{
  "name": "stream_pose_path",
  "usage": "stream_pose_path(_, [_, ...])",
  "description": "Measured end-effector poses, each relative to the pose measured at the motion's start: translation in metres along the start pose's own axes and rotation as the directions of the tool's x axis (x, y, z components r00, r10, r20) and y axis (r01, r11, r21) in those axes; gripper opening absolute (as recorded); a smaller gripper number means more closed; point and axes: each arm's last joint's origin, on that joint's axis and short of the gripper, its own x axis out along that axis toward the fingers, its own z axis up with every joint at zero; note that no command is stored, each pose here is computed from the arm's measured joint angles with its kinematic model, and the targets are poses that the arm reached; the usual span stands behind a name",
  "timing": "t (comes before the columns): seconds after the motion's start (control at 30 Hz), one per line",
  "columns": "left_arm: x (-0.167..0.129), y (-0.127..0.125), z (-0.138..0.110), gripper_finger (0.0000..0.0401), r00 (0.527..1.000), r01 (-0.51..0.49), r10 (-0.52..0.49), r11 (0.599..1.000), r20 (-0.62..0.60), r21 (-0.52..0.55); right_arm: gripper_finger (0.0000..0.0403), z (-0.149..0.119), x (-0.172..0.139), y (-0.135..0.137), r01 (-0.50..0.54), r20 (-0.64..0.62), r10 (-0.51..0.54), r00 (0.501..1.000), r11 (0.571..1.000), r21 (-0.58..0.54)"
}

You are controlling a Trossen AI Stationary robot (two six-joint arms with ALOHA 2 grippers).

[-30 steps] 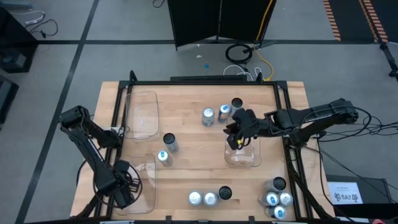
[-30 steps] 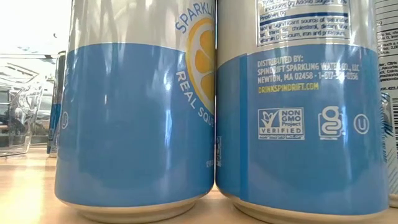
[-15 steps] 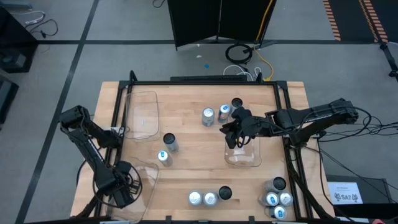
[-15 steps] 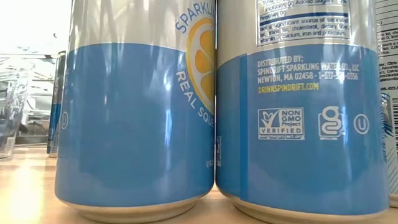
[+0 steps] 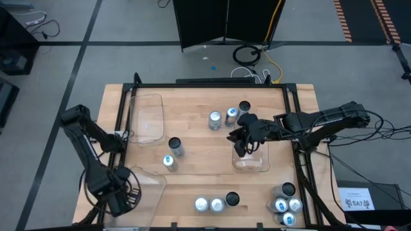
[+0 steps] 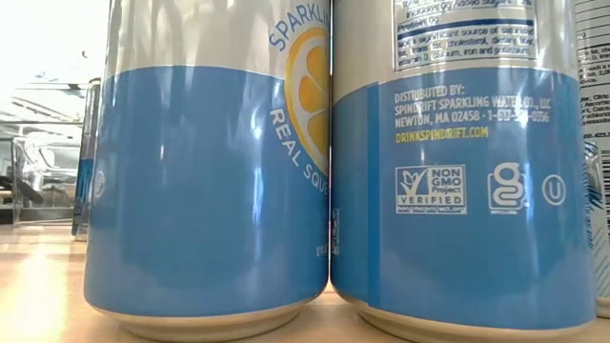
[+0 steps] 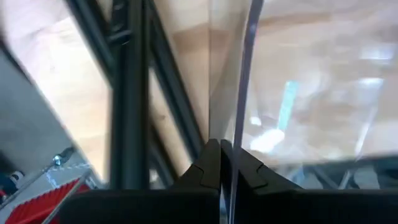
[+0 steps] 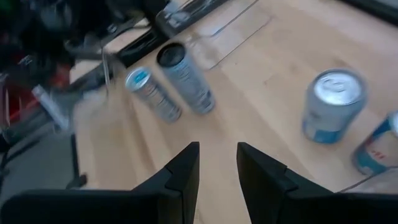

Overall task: Sort soda cans
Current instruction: Move the bottom transparent bin to the center of the table

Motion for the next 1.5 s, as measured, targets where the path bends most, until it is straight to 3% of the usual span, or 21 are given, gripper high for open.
stream_pose_path(0.27, [-0.071,0.028,0.0,0.0008,1.0,0.002,-0.002,1.0,-0.029,-0.006,0.01,-0.005,0.0,-0.001,-0.043,-0.095,0.037,0.995,0.997,-0.067])
stream_pose_path(0.4, [-0.096,0.029,0.004,0.0008,0.991,0.119,-0.119,0.993,-0.058,-0.01,0.01,-0.01,-0.005,-0.003,-0.014,-0.131,0.007,0.991,0.998,-0.053])
stream_pose_path(0.57, [-0.106,0.024,0.02,0.0008,0.982,0.187,-0.188,0.981,-0.026,-0.059,0.01,-0.016,-0.026,-0.009,0.075,-0.108,-0.083,0.991,0.994,-0.075])
stream_pose_path(0.77, [-0.116,0.017,0.041,0.0008,0.929,0.347,-0.341,0.938,0.142,-0.019,0.0088,-0.024,-0.053,-0.022,0.146,-0.141,-0.155,0.978,0.987,-0.073])
stream_pose_path(0.9, [-0.124,0.014,0.06,0.0008,0.912,0.378,-0.372,0.926,0.172,-0.002,0.0074,-0.027,-0.068,-0.026,0.158,-0.134,-0.163,0.977,0.986,-0.048])
stream_pose_path(1.03, [-0.132,0.005,0.078,0.0008,0.879,0.428,-0.428,0.902,0.211,0.052,0.0065,-0.03,-0.077,-0.025,0.133,-0.133,-0.135,0.982,0.991,-0.022])
stream_pose_path(1.23, [-0.148,-0.018,0.11,0.0008,0.771,0.537,-0.56,0.828,0.305,0.163,0.0061,-0.036,-0.081,-0.021,0.116,-0.153,-0.118,0.981,0.993,-0.024])
stream_pose_path(1.3, [-0.152,-0.028,0.124,0.0008,0.738,0.559,-0.583,0.81,0.339,0.176,0.0061,-0.039,-0.083,-0.023,0.152,-0.154,-0.153,0.976,0.988,-0.019])
stream_pose_path(1.5, [-0.154,-0.062,0.171,0.0008,0.703,0.569,-0.568,0.81,0.427,0.142,0.0061,-0.048,-0.088,-0.031,0.273,-0.182,-0.27,0.946,0.962,-0.009])
